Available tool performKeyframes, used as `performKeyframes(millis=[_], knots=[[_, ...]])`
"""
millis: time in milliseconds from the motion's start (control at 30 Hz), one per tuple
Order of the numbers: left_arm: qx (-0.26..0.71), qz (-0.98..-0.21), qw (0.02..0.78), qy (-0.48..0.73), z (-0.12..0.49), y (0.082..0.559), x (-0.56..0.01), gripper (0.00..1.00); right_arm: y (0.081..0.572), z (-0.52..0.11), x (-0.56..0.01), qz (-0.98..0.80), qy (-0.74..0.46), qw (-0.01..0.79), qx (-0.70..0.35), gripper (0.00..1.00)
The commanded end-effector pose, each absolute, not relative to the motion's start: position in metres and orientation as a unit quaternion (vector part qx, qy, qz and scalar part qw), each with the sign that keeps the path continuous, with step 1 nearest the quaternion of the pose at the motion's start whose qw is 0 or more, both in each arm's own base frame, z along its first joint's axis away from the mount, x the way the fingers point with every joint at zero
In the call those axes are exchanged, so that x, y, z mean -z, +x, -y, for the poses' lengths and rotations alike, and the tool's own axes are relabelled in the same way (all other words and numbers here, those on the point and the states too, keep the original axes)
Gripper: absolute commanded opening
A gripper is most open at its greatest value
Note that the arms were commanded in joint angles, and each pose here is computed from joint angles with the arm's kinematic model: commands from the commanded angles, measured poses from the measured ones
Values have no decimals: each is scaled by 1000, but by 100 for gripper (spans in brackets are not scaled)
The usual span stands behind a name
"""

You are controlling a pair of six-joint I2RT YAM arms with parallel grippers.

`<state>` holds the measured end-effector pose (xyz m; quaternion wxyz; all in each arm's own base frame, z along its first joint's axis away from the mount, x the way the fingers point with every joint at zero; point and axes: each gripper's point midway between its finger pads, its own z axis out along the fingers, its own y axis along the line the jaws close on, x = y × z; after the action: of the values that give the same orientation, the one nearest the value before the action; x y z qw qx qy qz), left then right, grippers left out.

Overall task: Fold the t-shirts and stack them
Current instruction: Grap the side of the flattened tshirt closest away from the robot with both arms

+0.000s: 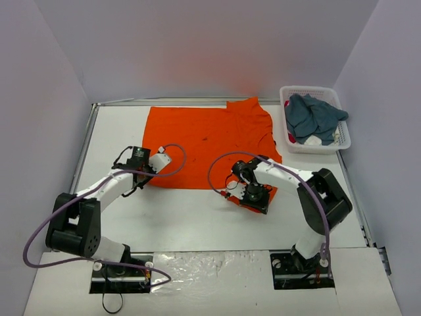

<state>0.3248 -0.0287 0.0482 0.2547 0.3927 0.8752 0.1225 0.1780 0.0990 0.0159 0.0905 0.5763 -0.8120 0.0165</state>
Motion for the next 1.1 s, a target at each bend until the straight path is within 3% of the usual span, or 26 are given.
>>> performKeyframes(millis=[0,300,533,733,1067], knots=[[-103,-869,244,419,32,300,-60,2,157,-100,-57,807,581,97,22,0],[-97,-857,225,454,22,250,-72,2,124,-97,-102,801,581,116,83,0],[-77,-852,224,466,21,219,-80,2,121,-88,-107,812,572,97,63,0],[-87,-853,245,452,20,223,-88,2,152,-97,-123,822,564,52,64,0],[-101,-874,295,374,7,273,-111,2,242,-92,-135,855,516,-13,37,0]])
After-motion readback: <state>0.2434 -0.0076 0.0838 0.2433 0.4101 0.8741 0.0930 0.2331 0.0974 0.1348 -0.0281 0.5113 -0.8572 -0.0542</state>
